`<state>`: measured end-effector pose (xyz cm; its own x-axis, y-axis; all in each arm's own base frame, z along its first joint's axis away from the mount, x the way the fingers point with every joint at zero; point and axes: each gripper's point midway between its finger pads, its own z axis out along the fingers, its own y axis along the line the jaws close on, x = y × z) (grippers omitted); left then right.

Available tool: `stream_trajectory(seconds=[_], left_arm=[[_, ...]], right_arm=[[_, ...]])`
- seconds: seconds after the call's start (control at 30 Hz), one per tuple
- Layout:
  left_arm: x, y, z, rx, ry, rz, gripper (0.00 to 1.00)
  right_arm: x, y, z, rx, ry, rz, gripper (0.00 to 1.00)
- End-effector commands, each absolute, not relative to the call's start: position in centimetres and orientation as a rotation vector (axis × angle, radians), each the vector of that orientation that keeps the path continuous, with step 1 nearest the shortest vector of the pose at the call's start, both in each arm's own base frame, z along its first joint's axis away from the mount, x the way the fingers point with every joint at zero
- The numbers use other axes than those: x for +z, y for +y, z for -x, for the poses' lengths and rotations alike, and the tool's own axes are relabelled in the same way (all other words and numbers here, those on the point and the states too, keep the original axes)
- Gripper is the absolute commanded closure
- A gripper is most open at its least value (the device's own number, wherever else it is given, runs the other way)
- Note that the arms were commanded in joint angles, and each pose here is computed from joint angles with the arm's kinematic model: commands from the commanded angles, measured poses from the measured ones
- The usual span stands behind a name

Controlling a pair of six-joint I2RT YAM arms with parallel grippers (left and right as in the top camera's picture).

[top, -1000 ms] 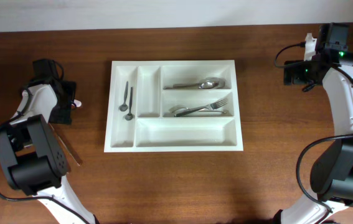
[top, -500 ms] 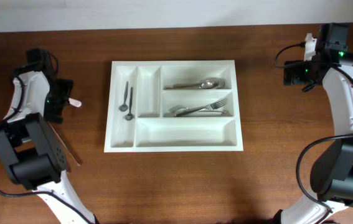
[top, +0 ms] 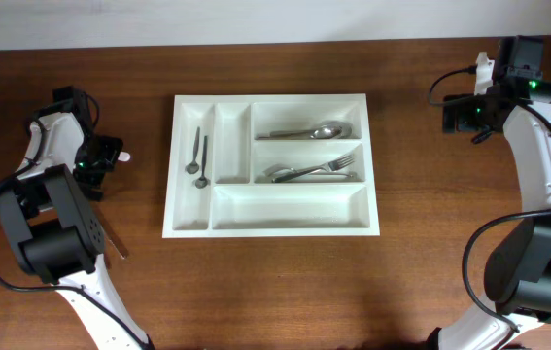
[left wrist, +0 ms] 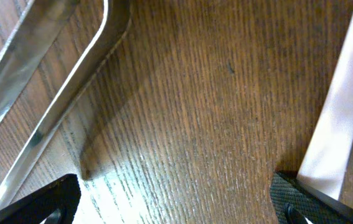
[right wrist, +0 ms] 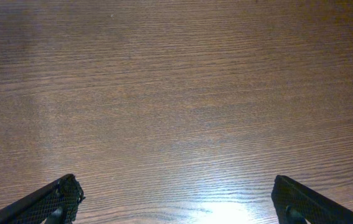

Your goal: Pack container

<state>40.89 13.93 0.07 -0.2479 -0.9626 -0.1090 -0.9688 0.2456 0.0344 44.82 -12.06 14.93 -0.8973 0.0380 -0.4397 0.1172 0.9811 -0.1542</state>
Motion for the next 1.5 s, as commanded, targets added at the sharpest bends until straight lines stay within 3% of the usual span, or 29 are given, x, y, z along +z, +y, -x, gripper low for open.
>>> stream_trajectory(seconds=[0.0,0.2,0.67,1.1,1.2,1.47], left_arm=[[-1.5,14.2,-41.0,0.157,2.462,1.881,0.01],[-0.8,13.4,-43.8,0.012,2.472,1.778,0.01],[-0.6,12.0,-45.1,-0.010,2.475,1.711,0.00],[0.2,12.7,-49.1,-0.148,2.348,1.638,0.00],[0.2,13.7,-49.0,-0.145,2.318,1.669,0.06],[-2.5,14.0,-45.9,-0.083,2.399,1.786,0.06]], right_arm=[[15.4,-12.1,-45.1,-0.248,2.664,-0.101,0.01],[15.4,-12.1,-45.1,-0.248,2.664,-0.101,0.01],[15.4,-12.1,-45.1,-0.248,2.664,-0.101,0.01],[15.4,-12.1,-45.1,-0.248,2.664,-0.102,0.01],[15.4,-12.1,-45.1,-0.248,2.664,-0.101,0.01],[15.4,-12.1,-45.1,-0.248,2.664,-0.101,0.01]])
